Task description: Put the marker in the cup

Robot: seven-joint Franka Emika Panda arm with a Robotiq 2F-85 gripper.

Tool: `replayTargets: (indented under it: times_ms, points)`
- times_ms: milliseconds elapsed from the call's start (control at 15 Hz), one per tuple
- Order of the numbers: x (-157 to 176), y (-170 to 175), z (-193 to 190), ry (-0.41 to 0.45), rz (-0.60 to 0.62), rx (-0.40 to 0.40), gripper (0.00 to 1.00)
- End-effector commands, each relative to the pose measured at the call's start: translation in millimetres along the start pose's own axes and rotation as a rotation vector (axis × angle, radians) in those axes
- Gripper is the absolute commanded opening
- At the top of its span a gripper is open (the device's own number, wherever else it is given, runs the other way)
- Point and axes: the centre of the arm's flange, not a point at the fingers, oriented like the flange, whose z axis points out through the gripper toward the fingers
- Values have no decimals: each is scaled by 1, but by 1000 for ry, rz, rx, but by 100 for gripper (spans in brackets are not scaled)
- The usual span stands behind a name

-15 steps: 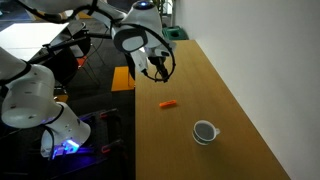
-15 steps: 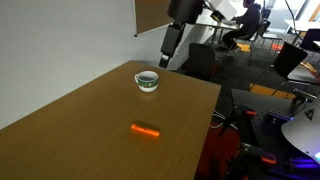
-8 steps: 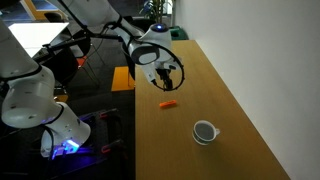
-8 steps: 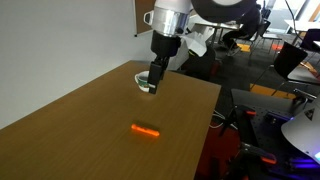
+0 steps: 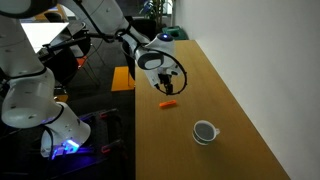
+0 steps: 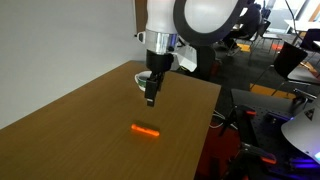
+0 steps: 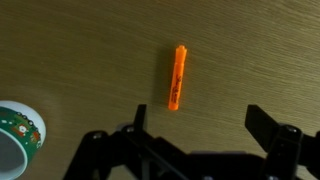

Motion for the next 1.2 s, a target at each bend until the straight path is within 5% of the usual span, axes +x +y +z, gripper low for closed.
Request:
replayTargets:
  times_ms: [0,1133]
  points:
    - [0,0,-1,1,1,0,100]
    - [31,-8,96,-54,2,-32,100]
